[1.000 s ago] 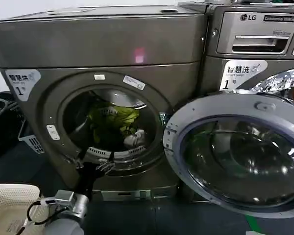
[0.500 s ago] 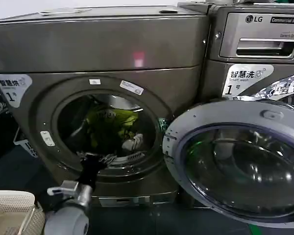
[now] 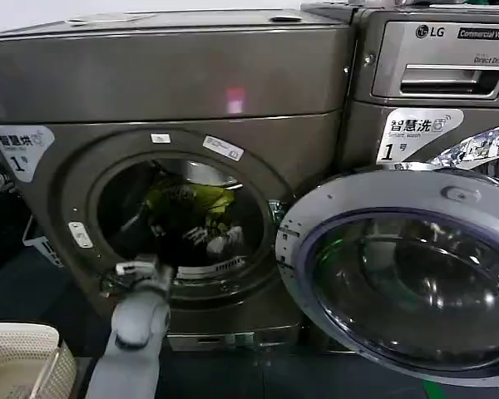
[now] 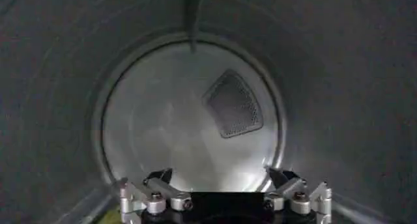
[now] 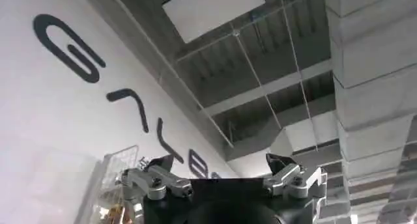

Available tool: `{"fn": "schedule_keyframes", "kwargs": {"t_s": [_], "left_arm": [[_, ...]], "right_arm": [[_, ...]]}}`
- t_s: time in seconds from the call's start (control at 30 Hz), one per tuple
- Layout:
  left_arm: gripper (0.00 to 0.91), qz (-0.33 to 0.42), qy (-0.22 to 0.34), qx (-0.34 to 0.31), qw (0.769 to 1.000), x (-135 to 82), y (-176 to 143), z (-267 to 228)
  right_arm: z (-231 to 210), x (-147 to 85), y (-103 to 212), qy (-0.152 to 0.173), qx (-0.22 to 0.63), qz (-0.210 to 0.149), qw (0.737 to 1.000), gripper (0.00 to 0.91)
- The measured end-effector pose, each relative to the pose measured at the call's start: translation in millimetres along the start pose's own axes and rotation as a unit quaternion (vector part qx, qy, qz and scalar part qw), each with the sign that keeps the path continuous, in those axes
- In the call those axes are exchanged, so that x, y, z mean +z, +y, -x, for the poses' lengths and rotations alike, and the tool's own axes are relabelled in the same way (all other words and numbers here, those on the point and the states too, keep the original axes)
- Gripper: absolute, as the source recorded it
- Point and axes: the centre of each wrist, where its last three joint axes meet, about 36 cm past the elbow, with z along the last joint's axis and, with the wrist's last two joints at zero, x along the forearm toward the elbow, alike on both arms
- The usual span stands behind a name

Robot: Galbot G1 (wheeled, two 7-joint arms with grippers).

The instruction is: Grasp the clothes from the dryer.

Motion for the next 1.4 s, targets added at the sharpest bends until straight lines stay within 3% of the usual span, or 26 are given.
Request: {"fn": "schedule_keyframes", "kwargs": {"t_s": [0.5,0.83,1.03,1.23,1.4], "left_arm": [[0.907,0.02,0.051,0.033,0.998,27.4,11.8,131.5],[0.907,0.128,0.079,0.152,0.977,15.8,33.2,197.2],[0.907,0.242,0.105,0.276,0.924,6.4,32.4,222.2],[0.907,0.338,0.157,0.373,0.85,-7.4,34.9,243.6],[0.907,0.42,0.207,0.411,0.782,-19.2,36.0,256.5]], "right_arm": [[1.0,4.8,-0.7,0.0,0.001,0.008,1.0,0.907],[1.5,8.5,-1.6,0.001,0.001,0.011,1.0,0.907],[1.4,6.8,-2.9,-0.001,0.002,0.008,1.0,0.907],[-0.4,5.4,-4.8,-0.003,0.005,0.004,1.0,0.907],[-3.0,6.6,-3.0,-0.002,0.005,0.0,1.0,0.907]]}}
